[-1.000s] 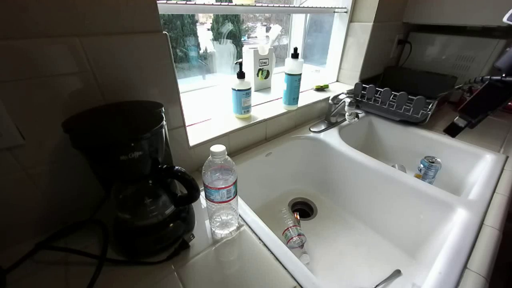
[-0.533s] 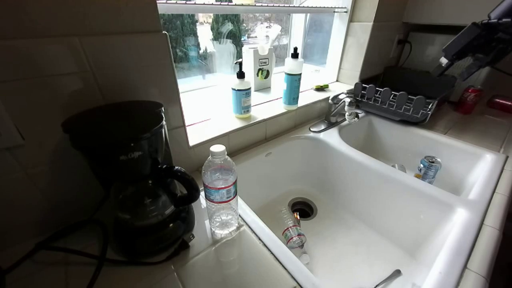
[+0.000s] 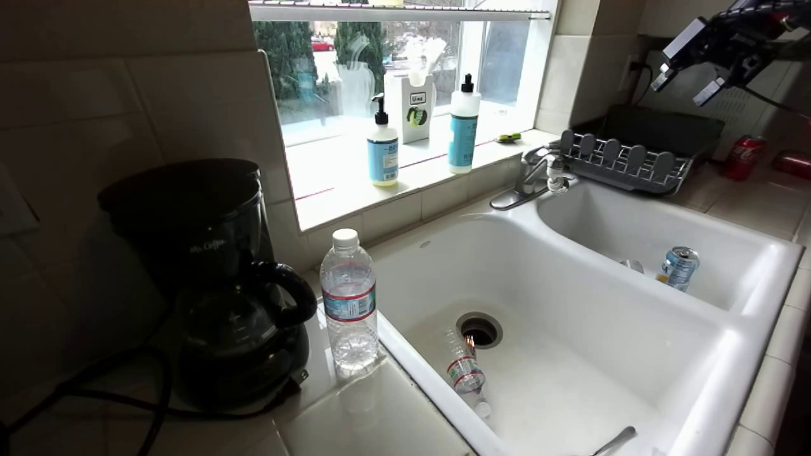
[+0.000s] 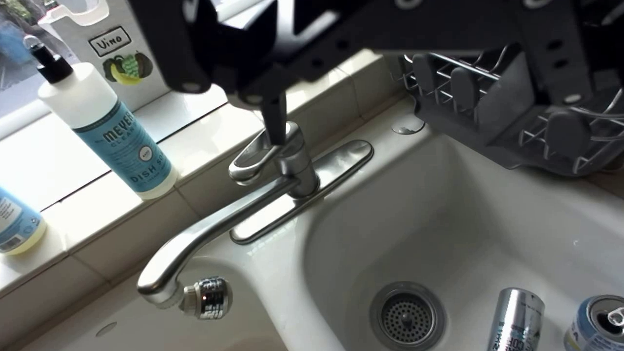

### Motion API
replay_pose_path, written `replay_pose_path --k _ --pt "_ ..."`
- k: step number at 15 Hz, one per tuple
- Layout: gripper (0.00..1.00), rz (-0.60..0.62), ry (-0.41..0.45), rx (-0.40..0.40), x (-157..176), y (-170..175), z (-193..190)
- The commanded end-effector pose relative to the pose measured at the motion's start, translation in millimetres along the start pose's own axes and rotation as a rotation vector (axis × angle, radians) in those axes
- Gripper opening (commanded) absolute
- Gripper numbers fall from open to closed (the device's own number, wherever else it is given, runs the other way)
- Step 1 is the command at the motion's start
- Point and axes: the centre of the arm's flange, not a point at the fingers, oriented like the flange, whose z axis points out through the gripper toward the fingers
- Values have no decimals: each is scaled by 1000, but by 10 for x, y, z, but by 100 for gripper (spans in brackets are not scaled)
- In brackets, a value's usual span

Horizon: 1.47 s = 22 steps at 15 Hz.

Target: Remove the sponge from the window sill

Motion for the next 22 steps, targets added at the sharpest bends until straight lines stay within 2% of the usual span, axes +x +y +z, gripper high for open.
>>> replay_pose_path --k 1,7,12,16,19,22 --pt "100 2 0 0 10 -8 5" --pt "100 5 2 1 16 -13 -9" --pt "100 91 24 16 193 10 -10" --pt "100 156 28 41 541 108 47" --pt "100 208 30 65 921 198 122" --pt "100 253 42 49 1342 186 274"
